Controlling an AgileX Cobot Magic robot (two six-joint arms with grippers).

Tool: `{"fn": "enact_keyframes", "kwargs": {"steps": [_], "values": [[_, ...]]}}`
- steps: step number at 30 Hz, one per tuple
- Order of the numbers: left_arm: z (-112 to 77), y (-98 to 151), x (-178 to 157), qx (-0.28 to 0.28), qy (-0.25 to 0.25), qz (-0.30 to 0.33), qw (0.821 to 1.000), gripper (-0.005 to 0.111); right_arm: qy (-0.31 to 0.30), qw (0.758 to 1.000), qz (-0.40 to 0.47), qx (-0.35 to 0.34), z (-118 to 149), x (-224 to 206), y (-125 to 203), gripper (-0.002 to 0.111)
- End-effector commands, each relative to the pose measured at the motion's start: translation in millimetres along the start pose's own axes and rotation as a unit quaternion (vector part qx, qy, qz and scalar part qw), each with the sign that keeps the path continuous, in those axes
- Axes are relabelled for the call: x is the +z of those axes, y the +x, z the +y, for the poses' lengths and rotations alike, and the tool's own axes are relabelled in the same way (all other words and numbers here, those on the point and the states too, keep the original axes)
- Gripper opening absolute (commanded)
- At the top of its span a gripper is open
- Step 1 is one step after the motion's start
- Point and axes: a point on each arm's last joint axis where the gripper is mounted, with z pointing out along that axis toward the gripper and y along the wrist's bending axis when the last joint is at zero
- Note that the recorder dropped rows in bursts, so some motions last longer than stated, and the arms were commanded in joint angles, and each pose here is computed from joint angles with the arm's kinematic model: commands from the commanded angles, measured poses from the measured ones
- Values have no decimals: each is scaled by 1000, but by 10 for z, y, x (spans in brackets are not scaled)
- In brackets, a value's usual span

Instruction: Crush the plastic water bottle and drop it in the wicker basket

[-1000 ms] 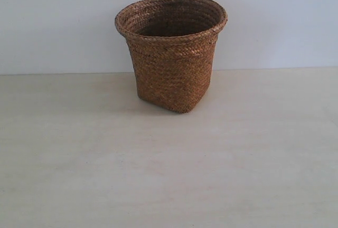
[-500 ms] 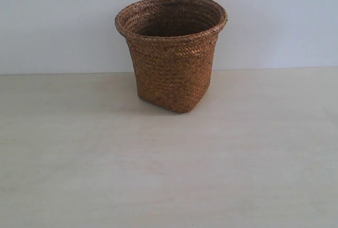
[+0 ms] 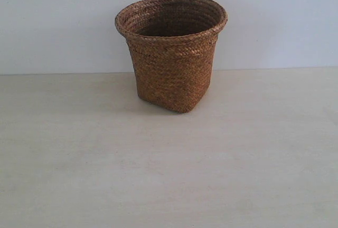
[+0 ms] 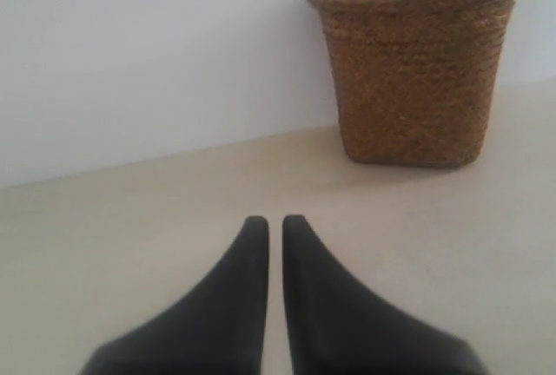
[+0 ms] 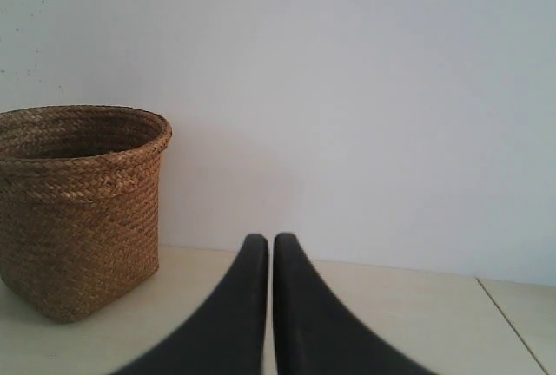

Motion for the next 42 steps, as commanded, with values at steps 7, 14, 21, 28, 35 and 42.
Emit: {"fn": "enact_keyframes", "kwargs": {"steps": [7,14,21,28,35,42], "values": [[58,135,14,-54,-62,18,996,4,2,1000,-7,-7,-2,-6,-2,0],[53,191,10,-56,-61,48,995,4,2,1000,-7,-7,-2,-6,-2,0],[53,186,11,-56,-61,46,996,4,2,1000,-7,-7,-2,-6,-2,0],[53,186,11,-56,-61,46,996,4,2,1000,-7,-7,-2,-6,-2,0],[53,186,11,-56,-61,46,996,4,2,1000,-7,-6,-2,-6,-2,0],[53,186,11,-56,-61,46,996,4,1,1000,1,-4,-1,-6,13,0]]}}
